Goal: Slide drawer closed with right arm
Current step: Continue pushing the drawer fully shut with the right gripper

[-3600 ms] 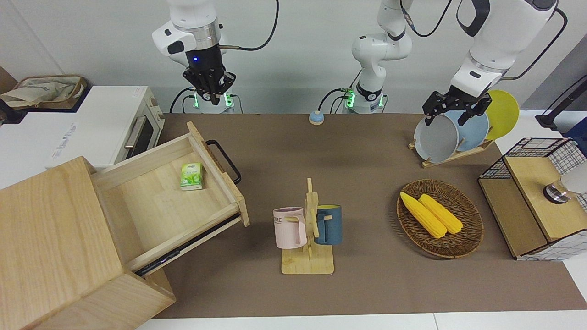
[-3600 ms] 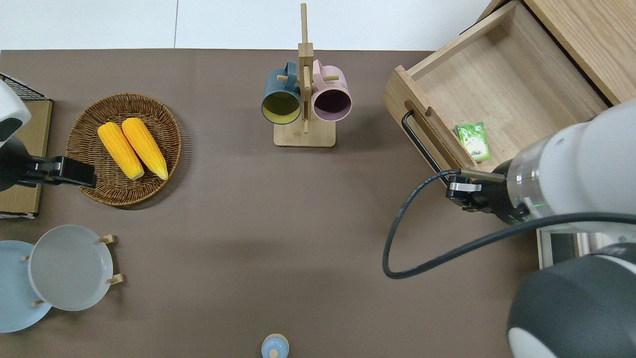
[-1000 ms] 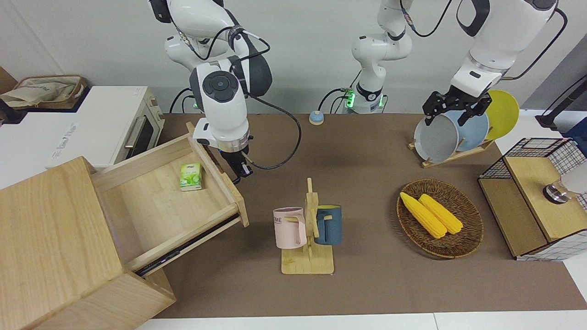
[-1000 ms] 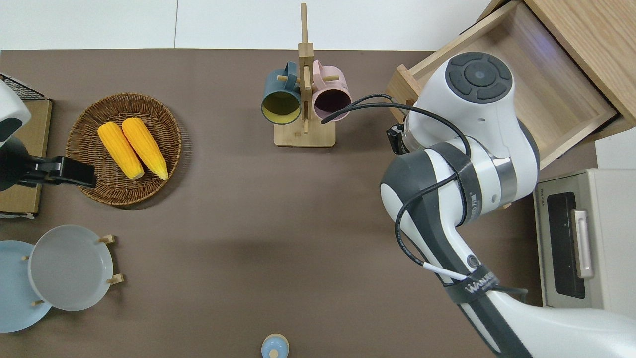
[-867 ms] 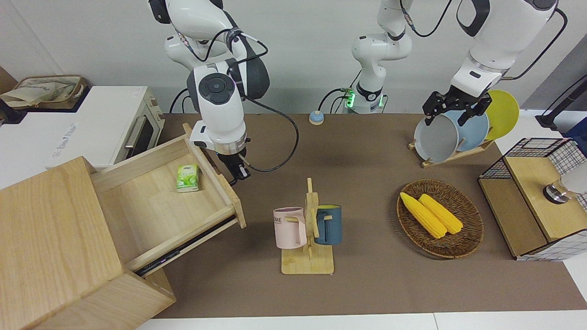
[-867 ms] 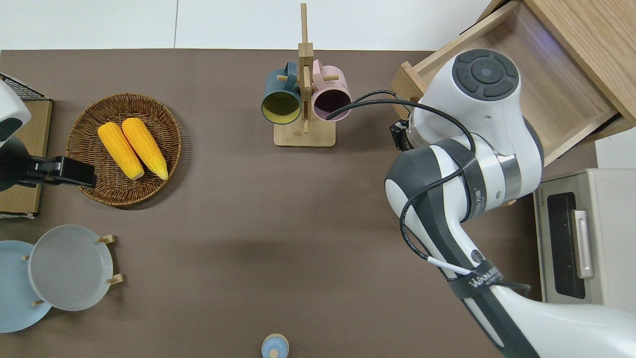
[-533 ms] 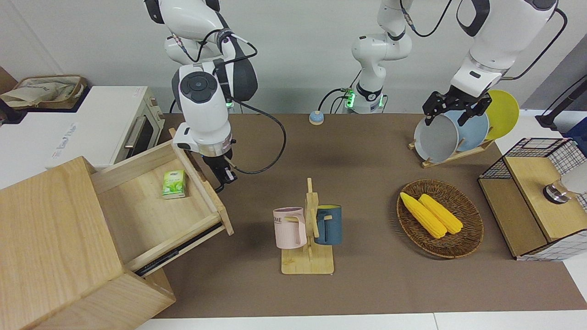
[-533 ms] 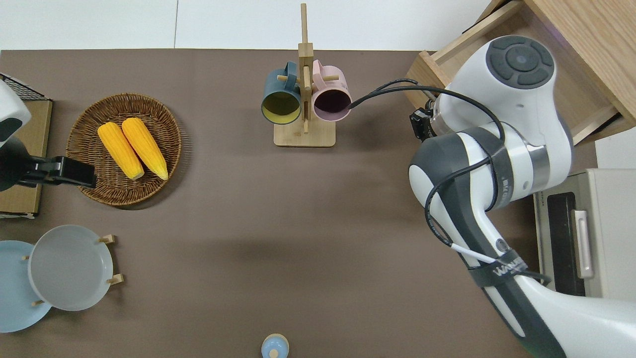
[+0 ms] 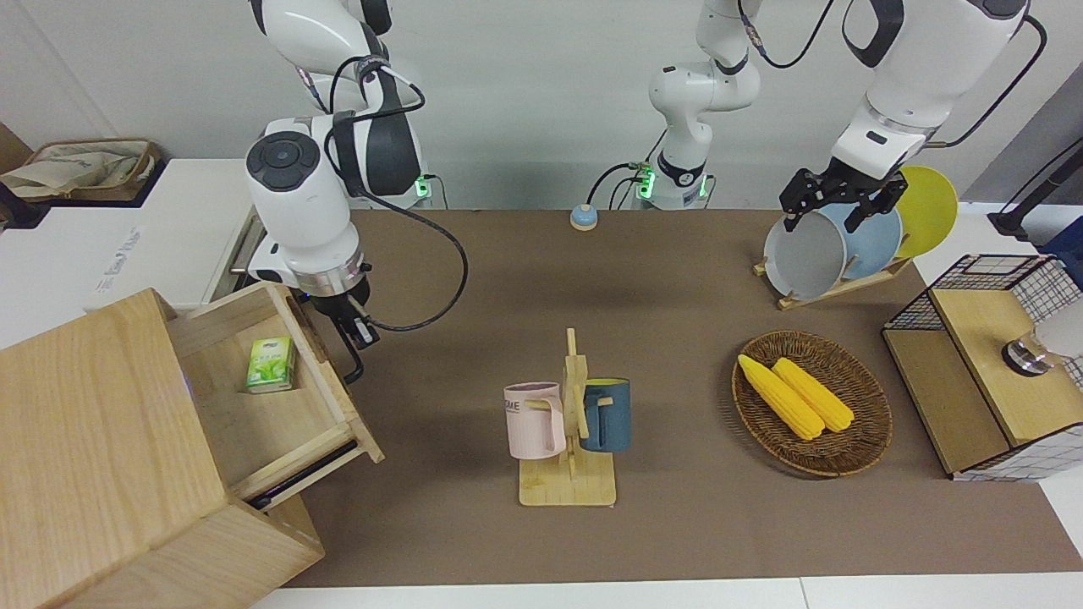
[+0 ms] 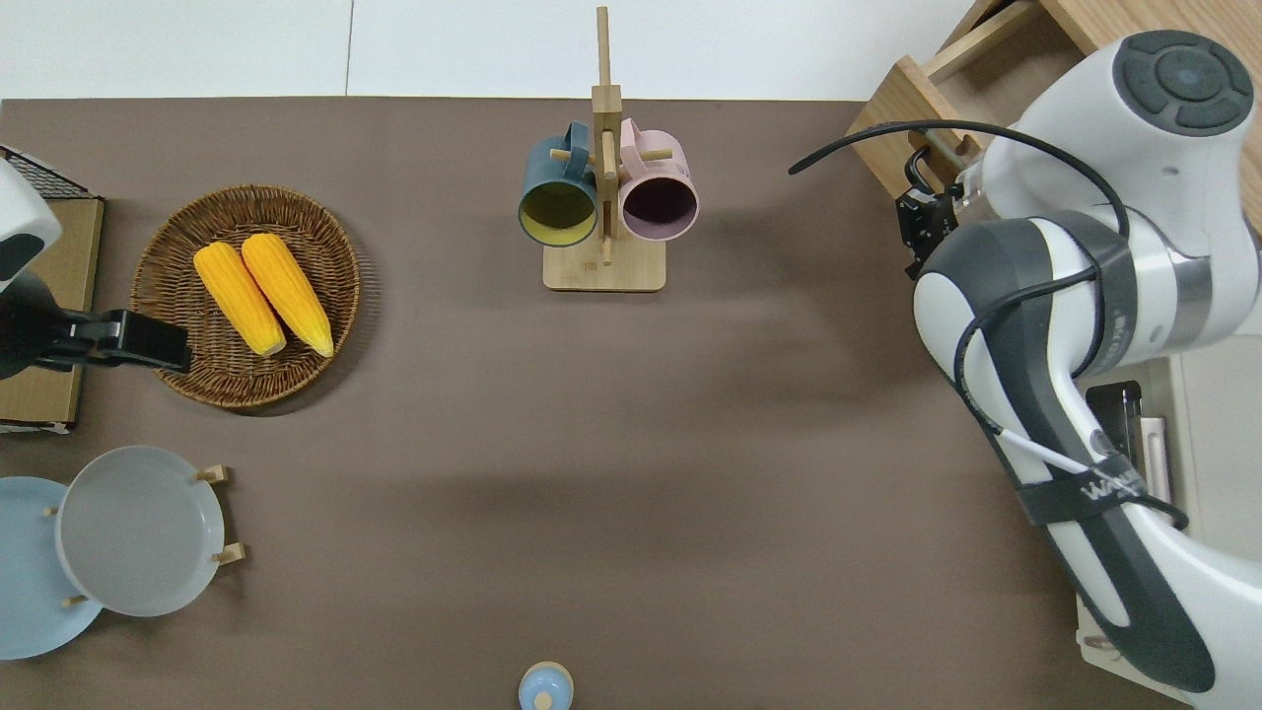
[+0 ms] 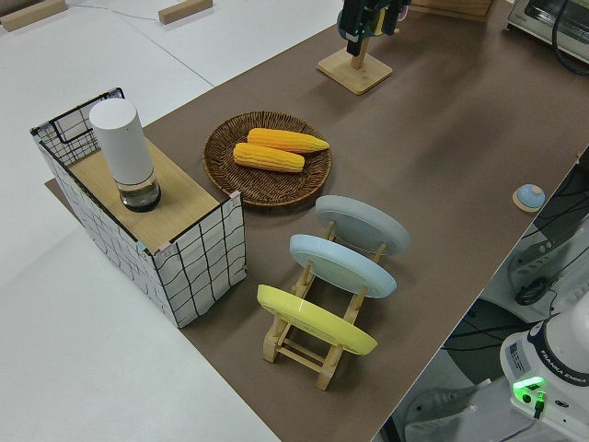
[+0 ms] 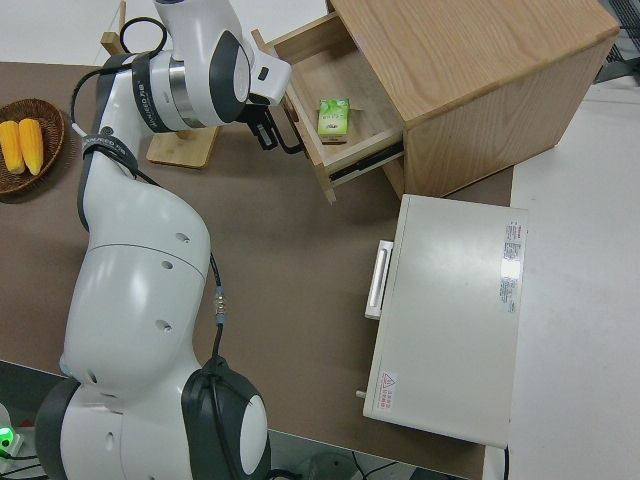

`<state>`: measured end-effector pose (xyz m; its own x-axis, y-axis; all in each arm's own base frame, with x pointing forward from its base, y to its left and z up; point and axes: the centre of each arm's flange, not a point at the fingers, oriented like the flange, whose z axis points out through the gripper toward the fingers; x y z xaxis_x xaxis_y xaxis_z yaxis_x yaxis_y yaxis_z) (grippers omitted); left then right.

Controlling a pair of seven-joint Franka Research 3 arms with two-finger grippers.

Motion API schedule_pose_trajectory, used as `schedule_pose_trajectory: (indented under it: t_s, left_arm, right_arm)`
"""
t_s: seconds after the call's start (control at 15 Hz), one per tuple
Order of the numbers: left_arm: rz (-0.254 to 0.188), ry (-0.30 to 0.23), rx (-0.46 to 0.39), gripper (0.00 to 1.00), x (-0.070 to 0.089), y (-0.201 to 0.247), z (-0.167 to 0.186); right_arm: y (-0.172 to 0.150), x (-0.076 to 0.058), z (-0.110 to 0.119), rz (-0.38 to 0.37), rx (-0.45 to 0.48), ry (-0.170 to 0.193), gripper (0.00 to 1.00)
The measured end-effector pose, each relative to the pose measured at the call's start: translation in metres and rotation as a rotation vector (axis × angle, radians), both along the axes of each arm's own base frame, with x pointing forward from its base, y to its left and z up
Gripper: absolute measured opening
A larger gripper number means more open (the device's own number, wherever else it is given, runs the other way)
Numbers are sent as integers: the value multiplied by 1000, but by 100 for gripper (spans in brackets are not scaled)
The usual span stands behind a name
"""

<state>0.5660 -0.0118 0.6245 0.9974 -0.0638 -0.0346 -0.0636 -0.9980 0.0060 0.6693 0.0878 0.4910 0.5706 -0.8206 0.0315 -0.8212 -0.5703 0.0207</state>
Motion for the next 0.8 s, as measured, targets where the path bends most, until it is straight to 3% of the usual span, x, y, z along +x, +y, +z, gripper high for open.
schedule_pose_trajectory:
  t_s: [0.2, 0.8]
  left_arm:
    - [0, 0, 0, 100, 0, 0, 0]
    - [0, 0, 0, 100, 0, 0, 0]
  right_arm:
    - [-29, 6, 0, -31, 0, -3, 1]
    - [-93, 19, -6, 8, 0, -3, 1]
